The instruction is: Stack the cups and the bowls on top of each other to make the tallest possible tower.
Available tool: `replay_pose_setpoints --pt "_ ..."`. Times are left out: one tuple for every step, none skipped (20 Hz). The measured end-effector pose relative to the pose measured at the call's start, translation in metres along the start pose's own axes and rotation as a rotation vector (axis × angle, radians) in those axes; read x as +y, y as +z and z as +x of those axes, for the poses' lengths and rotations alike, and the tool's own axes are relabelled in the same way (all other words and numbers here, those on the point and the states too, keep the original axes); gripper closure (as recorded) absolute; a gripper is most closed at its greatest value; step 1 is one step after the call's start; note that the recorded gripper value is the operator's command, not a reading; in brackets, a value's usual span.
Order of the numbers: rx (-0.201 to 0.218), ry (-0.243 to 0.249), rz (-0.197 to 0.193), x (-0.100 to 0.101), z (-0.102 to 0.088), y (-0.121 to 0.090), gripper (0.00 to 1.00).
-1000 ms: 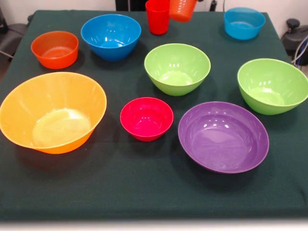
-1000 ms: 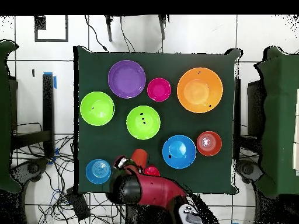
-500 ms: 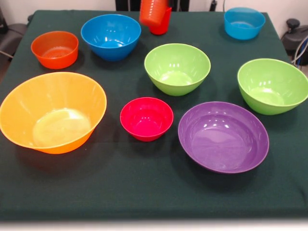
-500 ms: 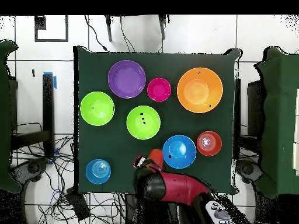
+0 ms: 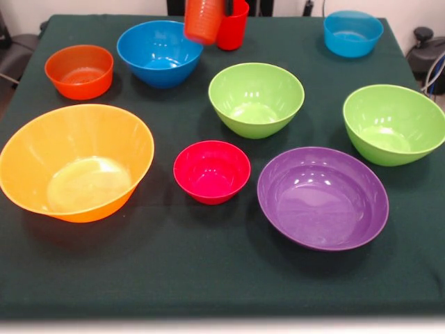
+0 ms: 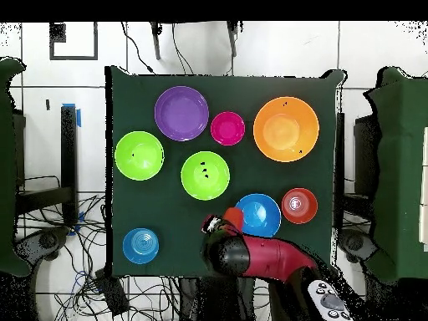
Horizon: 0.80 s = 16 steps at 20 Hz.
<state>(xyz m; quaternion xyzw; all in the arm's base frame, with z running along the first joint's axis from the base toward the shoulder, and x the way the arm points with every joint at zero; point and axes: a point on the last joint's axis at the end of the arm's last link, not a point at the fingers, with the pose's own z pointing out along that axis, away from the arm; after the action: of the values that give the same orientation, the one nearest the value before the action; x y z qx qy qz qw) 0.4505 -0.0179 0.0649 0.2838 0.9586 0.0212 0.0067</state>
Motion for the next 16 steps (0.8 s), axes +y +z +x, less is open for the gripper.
replay_pose_setpoints --pt "-0.001 -0.005 0.002 0.000 -0.003 0.000 1.00" --pt "-0.001 -0.007 0.002 0.000 -0.006 0.000 1.00" --pt "-0.002 -0.010 0.003 -0.001 -0.008 -0.001 1.00" --pt "-0.005 -0.015 0.003 -0.002 -0.013 -0.001 1.00" --pt "-0.006 -0.016 0.003 -0.002 -0.014 -0.001 1.00" --pt "-0.009 -0.017 0.003 -0.003 -0.019 -0.001 1.00" --pt "-0.010 -0.017 0.003 -0.003 -0.021 -0.002 1.00" --pt "-0.012 -0.016 0.002 -0.003 -0.023 -0.002 1.00" --pt "-0.017 -0.015 -0.002 -0.002 -0.027 -0.002 1.00" --pt "-0.019 -0.015 -0.003 -0.002 -0.028 -0.002 1.00" --pt "-0.020 -0.016 -0.003 -0.001 -0.028 -0.003 1.00" --pt "-0.022 -0.017 -0.004 -0.001 -0.029 -0.003 1.00" --pt "-0.022 -0.017 -0.004 -0.001 -0.029 -0.003 1.00" --pt "-0.023 -0.017 -0.004 -0.001 -0.029 -0.004 1.00" --pt "-0.024 -0.017 -0.004 -0.001 -0.029 -0.004 1.00" --pt "-0.024 -0.017 -0.004 -0.001 -0.029 -0.004 1.00"
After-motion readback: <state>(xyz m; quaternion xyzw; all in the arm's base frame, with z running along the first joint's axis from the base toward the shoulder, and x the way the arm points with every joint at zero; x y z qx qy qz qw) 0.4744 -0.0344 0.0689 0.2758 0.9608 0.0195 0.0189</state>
